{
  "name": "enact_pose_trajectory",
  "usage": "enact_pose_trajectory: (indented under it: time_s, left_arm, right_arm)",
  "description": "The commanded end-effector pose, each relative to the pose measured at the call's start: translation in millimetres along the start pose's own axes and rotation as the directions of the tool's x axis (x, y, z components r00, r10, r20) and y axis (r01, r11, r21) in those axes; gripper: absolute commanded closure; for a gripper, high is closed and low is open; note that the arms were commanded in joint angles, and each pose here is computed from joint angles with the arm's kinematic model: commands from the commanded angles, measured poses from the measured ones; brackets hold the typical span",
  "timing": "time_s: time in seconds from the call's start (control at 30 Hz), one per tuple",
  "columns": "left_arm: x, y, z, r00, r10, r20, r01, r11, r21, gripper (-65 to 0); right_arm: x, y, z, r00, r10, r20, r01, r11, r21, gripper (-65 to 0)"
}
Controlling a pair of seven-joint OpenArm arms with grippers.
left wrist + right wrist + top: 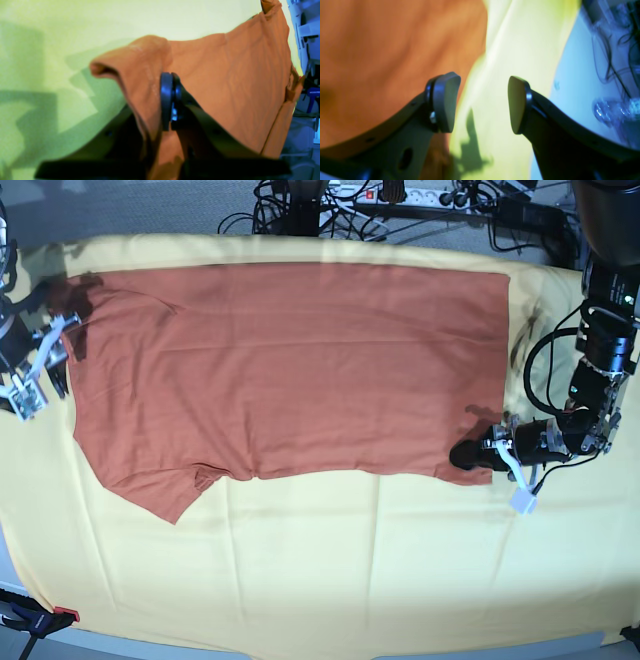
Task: Fold the T-shirt properly
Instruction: 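Release the collar edge and move both grippers to the hem corners, then grasp the hem corners with both grippers and lift them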
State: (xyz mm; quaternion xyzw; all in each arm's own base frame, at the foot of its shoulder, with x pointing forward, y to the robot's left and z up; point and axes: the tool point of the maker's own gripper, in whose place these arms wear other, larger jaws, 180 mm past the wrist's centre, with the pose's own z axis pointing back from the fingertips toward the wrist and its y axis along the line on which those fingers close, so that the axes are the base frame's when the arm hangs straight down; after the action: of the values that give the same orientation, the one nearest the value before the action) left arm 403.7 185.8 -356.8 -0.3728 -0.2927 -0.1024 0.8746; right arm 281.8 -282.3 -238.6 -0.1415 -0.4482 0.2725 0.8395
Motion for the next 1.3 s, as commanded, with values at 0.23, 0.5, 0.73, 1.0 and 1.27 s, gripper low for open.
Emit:
enact_pose_trajectory:
  time_s: [0.23,0.5,0.73,1.0,1.27]
  left_arm:
    - [24,5,8,0.996,-0.072,0.059,0.07,0.997,0.042,0.0]
    - [24,5,8,0.995,-0.074,0.063,0.071,0.997,0.043,0.0]
    - [22,5,7,0.996,-0.07,0.059,0.067,0.997,0.043,0.0]
    - [22,5,7,0.996,-0.068,0.062,0.066,0.997,0.041,0.0]
    - [22,5,7,0.996,-0.069,0.062,0.066,0.997,0.042,0.0]
  right_arm:
    - [1,-44,-65,0.931,-0.352,0.093,0.35,0.936,0.034,-34.7]
    - [1,-47,-132,0.783,-0.616,0.085,0.59,0.779,0.215,-34.7]
    - [8,-53,-168,0.665,-0.745,0.049,0.716,0.655,0.243,-34.7]
    - [2,-16,-188,0.625,-0.78,-0.031,0.756,0.594,0.273,-34.7]
    - [8,-10,-188,0.632,-0.775,-0.025,0.744,0.598,0.3,-28.9]
